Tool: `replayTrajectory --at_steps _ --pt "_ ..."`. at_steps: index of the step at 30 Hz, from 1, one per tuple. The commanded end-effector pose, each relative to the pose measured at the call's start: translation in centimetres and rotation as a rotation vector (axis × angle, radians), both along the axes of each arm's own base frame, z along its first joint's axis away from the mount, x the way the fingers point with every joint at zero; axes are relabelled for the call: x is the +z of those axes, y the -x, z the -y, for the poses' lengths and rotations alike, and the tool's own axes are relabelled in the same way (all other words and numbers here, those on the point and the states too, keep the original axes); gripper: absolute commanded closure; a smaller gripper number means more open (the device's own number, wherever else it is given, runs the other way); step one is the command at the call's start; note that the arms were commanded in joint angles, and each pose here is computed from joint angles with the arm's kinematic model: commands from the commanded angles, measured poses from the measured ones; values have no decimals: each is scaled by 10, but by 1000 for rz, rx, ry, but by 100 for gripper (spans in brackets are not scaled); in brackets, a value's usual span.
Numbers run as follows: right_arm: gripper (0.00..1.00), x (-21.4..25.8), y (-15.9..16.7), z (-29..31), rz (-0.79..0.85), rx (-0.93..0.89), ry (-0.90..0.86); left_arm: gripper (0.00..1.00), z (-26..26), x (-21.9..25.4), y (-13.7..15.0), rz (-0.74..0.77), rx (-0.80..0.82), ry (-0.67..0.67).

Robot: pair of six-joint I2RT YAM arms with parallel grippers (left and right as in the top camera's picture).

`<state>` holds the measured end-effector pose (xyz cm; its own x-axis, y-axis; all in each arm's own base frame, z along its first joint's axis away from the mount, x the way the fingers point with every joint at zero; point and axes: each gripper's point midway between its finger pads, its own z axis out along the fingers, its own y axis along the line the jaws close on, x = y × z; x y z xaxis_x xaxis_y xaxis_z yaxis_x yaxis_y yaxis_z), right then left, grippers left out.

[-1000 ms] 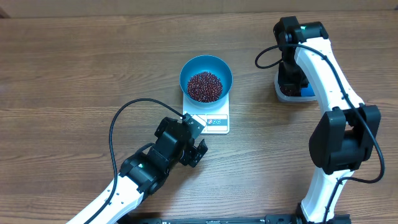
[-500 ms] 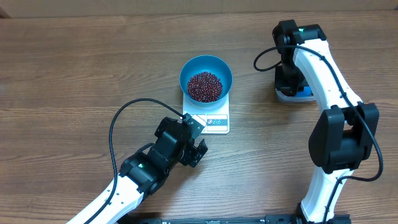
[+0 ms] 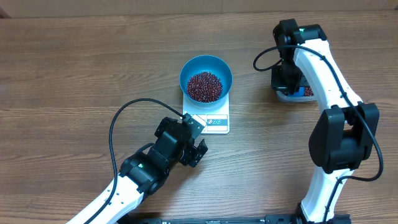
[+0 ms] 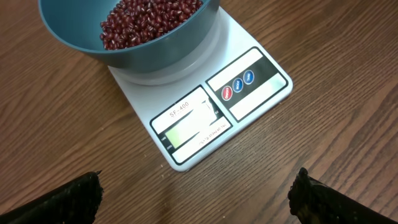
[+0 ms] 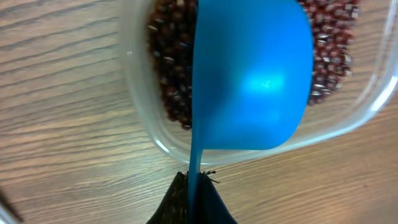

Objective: Scoop item into bowl and weigh 150g on scale
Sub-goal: 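Lower the blue scoop into the red beans with the right gripper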

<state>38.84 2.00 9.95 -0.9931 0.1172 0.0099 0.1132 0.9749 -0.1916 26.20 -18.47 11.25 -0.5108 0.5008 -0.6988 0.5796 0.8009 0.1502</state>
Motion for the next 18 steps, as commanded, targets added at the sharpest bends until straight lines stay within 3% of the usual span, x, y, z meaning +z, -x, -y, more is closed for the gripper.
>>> replayTrajectory --at_steps 1,18 --pt "96 -8 4 -19 -32 33 -104 1 -2 0 0 6 -4 -5" --pt "96 -9 3 -22 -36 47 -208 0 -2 0 0 6 -4 -5"
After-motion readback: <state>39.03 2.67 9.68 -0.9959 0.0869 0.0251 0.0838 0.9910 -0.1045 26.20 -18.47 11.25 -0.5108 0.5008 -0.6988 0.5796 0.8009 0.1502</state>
